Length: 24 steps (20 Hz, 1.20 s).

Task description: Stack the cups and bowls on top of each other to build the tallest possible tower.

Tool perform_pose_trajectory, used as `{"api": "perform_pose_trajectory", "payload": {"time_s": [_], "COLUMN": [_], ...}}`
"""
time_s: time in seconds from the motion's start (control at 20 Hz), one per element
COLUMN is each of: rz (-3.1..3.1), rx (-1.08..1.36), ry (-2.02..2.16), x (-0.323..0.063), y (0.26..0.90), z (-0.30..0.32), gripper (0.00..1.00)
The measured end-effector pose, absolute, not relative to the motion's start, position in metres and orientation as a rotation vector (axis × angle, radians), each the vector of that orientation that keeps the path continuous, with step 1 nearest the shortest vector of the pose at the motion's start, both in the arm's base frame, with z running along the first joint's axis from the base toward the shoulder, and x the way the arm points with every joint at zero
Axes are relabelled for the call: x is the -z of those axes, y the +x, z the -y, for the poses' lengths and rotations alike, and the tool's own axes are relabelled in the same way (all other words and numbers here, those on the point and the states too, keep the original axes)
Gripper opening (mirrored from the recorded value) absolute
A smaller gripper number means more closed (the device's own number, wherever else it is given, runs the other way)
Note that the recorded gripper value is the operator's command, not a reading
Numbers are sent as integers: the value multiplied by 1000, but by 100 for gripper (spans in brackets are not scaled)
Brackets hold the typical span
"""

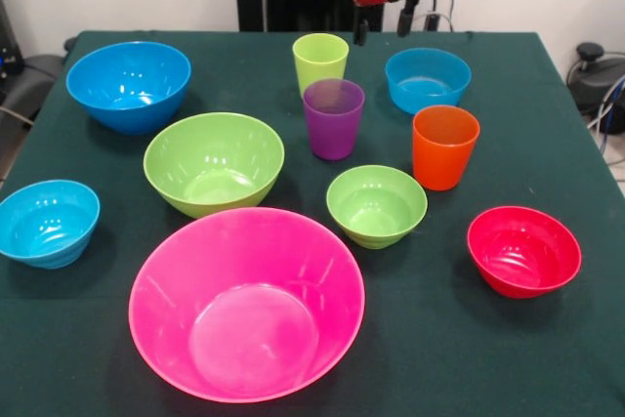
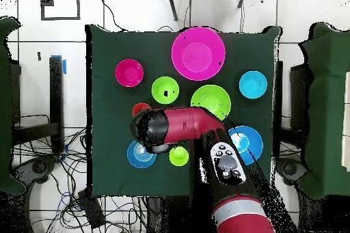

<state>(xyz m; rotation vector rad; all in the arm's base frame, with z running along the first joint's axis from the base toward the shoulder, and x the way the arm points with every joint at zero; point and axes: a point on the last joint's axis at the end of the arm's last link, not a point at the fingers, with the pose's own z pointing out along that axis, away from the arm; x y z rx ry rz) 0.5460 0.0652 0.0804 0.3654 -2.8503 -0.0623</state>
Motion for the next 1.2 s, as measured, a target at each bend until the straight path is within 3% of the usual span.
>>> {"api": "perform_pose_trajectory", "payload": {"time_s": [0.6,1.2], "rz": [2840,2871], "rx": [106,62], "ry": [302,319], "x": [-70,-104], "y": [545,547], "z": [-43,-43], "gripper": [100,100]}}
